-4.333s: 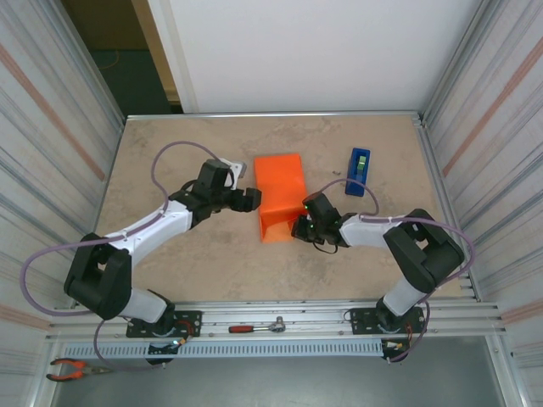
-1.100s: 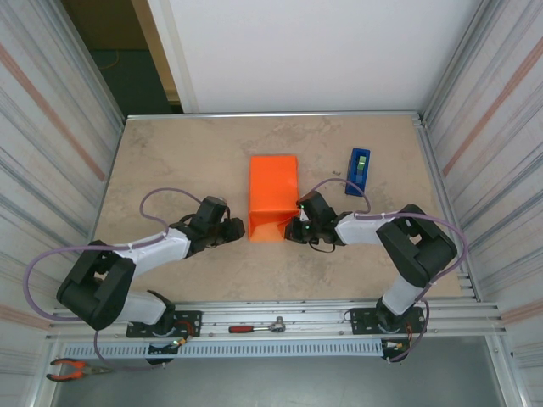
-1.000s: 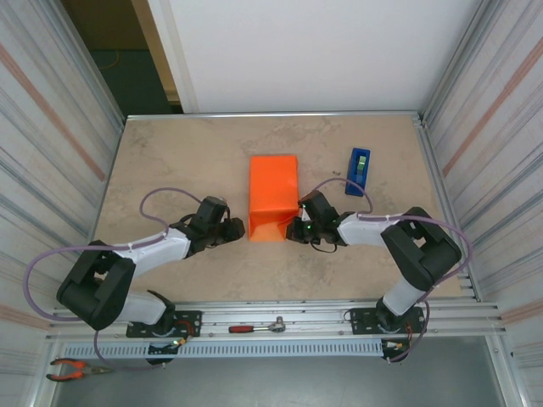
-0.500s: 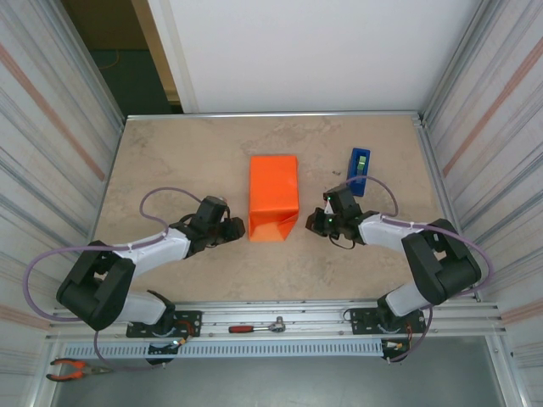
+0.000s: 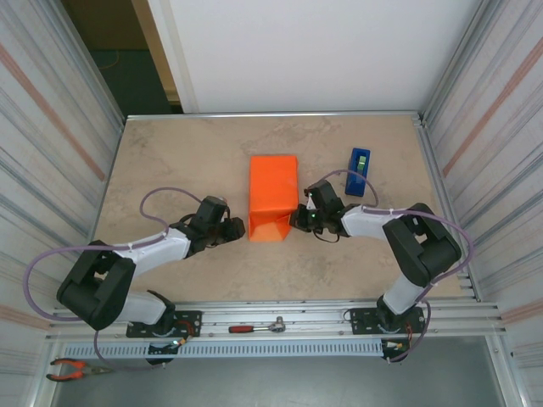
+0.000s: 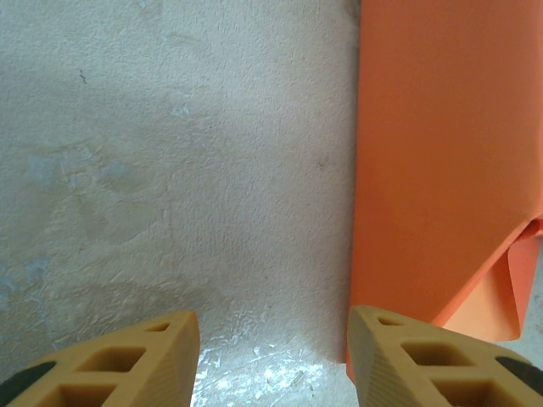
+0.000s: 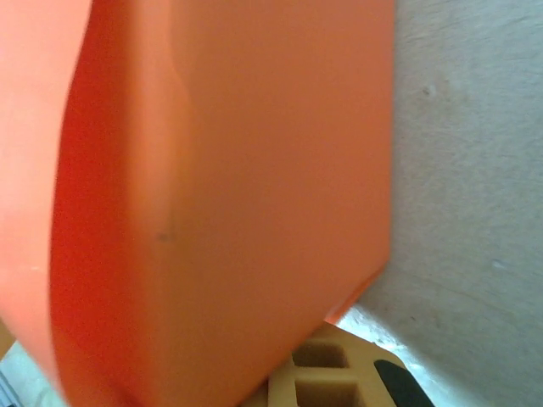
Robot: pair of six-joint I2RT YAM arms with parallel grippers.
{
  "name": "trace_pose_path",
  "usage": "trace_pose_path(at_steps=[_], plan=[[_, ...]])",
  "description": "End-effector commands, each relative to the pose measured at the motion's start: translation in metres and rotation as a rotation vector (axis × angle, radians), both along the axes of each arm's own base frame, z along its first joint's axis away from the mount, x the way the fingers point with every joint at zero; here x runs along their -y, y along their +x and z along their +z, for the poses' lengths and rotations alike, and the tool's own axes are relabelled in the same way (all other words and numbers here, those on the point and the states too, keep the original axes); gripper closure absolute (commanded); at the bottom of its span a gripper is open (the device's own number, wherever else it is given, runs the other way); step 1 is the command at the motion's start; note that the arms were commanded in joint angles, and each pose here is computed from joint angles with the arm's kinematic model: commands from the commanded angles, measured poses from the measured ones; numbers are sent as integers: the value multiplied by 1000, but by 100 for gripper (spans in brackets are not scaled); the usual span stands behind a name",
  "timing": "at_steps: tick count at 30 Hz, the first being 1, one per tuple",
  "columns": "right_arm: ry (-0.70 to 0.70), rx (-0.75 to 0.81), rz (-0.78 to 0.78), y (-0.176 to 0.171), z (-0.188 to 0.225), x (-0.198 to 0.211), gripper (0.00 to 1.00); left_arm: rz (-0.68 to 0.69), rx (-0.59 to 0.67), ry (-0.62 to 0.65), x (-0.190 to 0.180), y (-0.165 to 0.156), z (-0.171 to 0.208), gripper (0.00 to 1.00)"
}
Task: Wrap the gift box in paper
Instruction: Fold the wrapping paper for the gift box.
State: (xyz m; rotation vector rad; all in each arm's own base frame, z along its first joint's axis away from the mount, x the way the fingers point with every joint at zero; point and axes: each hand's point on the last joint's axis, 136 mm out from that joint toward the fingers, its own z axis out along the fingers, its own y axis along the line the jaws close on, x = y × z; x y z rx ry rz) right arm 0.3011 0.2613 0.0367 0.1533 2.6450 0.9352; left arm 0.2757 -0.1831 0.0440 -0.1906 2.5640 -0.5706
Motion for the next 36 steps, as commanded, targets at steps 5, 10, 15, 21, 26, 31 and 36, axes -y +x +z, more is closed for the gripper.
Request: trace_pose_path(at_steps=[5,10,15,21,26,31,36], plan=[[27,-46,-23,-1,-18,-13,100,-14,5,15,0,1,-4,50],[15,-69,-31,-6,-29,-10,100,-15,5,12,1,1,-3,50],[-23,-86,-39,-13,-35,-1,100,12,2,34,-6,3,1,50],[-52,-106,-46,-20,-44,7,100,25,-54,21,-15,9,-6,61],[-63,-116,-43,-23,-48,9,100,-60,-49,-6,0,16,-5,76],[-66,-121,-40,-25,-48,9,100,-39,18,-2,-2,14,6,70],[-69,-126,-35,-26,-50,9,100,-29,113,-49,-2,7,27,52]])
